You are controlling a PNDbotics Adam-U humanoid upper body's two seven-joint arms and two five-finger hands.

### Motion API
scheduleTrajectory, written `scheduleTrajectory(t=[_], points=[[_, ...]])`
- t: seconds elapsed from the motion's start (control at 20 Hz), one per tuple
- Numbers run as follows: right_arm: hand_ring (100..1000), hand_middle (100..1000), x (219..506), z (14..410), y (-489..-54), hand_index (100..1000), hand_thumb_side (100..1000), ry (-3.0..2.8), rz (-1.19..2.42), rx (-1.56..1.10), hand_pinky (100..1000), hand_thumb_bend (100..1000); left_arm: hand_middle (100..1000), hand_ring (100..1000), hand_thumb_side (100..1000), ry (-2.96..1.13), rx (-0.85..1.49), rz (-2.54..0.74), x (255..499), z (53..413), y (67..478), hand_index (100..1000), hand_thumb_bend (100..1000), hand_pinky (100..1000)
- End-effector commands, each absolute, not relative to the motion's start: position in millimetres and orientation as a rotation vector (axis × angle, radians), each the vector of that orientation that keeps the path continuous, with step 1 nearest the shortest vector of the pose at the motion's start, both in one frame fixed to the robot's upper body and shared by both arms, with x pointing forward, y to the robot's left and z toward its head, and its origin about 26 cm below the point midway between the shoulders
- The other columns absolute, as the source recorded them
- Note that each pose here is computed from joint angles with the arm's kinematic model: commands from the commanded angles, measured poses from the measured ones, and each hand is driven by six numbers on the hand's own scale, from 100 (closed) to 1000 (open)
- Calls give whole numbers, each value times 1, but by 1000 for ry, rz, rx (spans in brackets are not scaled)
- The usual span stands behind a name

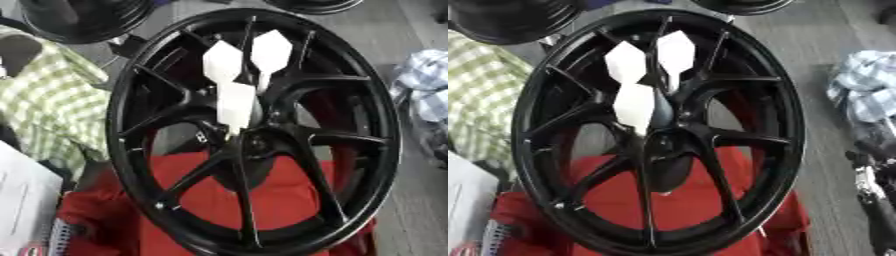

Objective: Pull the pin out of the wheel hub.

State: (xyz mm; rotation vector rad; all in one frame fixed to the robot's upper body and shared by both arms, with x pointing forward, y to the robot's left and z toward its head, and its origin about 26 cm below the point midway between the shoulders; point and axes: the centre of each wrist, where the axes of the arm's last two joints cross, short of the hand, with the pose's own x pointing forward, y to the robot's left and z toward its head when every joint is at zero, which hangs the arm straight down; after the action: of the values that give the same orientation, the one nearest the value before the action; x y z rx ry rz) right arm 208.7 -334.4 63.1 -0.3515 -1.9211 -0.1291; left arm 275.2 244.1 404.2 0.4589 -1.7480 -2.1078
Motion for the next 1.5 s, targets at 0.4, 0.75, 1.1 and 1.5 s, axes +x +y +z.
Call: scheduleTrajectory(t=[0.4,0.75,1.1,1.5], points=[[836,844,207,70,-334,811,549,-1938,-86,-367,1000,100,679,746,560,-1694,441,-2184,284,416,212,786,100,742],[836,843,210,71,-330,811,568,-1930,-82,-346,1000,100,718,771,559,-1705,421,-2231,298,418,185,818,100,752],[836,843,213,71,-326,811,587,-1930,-82,-334,1000,100,791,820,544,-1703,417,-2192,327,420,174,881,100,769],[835,842,217,73,-320,810,617,-1932,-85,-322,1000,100,809,829,587,-1673,430,-2181,350,416,166,901,100,776]])
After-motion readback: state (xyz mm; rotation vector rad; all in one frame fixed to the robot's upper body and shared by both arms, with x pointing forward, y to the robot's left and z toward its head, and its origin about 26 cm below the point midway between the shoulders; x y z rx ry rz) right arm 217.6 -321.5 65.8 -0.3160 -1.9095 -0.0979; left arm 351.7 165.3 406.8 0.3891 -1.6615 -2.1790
